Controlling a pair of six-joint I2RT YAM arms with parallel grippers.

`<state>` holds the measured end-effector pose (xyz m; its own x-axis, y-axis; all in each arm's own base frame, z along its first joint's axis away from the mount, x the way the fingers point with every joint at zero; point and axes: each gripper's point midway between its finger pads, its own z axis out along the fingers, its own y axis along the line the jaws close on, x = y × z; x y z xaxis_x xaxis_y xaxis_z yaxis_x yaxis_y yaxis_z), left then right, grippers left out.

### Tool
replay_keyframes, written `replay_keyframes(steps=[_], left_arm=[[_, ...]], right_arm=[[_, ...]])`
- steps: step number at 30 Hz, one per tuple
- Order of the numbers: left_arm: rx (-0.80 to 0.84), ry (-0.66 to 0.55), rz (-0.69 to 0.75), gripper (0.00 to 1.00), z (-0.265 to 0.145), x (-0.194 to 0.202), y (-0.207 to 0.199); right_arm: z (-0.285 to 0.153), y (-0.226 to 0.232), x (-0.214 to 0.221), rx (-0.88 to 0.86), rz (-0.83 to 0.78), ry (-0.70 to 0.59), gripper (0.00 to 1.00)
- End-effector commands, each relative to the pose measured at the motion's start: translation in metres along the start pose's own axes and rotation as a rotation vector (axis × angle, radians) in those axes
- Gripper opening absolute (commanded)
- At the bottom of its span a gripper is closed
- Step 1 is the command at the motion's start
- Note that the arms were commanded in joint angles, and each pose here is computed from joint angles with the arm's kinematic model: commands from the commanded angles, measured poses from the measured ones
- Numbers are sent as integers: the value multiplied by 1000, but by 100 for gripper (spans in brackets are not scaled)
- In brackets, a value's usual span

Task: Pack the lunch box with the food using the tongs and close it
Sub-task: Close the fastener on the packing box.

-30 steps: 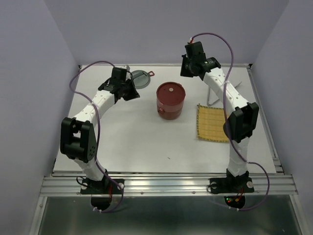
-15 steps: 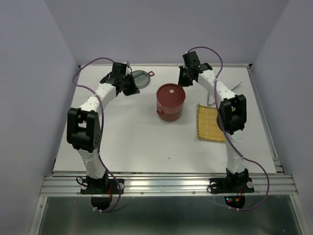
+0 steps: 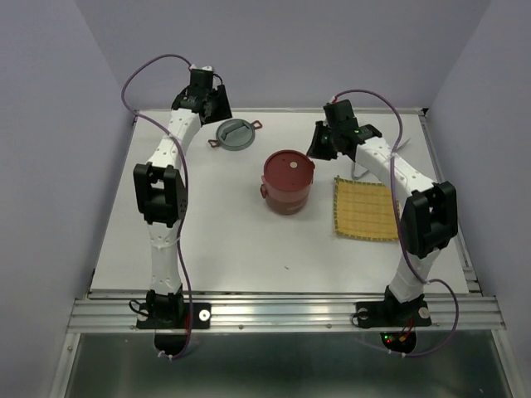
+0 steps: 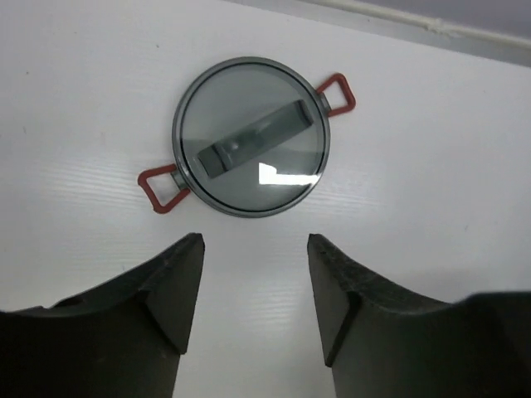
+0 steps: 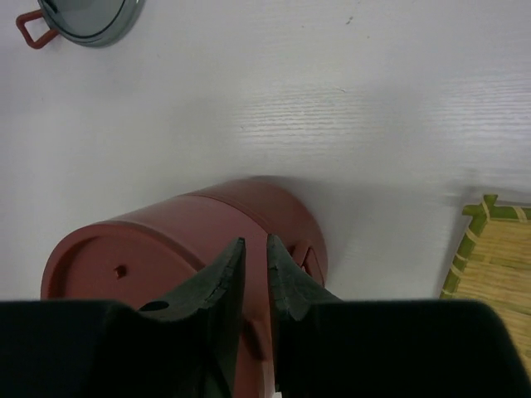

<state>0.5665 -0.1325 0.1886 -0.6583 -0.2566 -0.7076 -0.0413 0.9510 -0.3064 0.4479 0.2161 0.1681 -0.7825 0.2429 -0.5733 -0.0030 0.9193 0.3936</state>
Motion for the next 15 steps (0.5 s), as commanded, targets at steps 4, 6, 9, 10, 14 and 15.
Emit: replay_keyframes(steps=[4, 6, 9, 10, 14, 15], left_arm=[[-92, -61, 211, 78, 22, -35, 20], [-41, -66, 263, 79, 29, -37, 13], [-6, -65, 313, 80, 47, -31, 11], [8, -66, 316, 80, 51, -30, 9], [27, -81, 397, 80, 77, -25, 12], [33, -82, 406, 80, 80, -24, 11]], right_arm=[[-48, -9, -34, 77, 48, -213, 43], [-52, -14, -32, 94, 51, -219, 46], [-56, -13, -29, 91, 53, -208, 51], [-55, -12, -28, 85, 52, -199, 51], [-50, -10, -19, 66, 62, -164, 52], [-48, -10, -16, 62, 63, -152, 52]])
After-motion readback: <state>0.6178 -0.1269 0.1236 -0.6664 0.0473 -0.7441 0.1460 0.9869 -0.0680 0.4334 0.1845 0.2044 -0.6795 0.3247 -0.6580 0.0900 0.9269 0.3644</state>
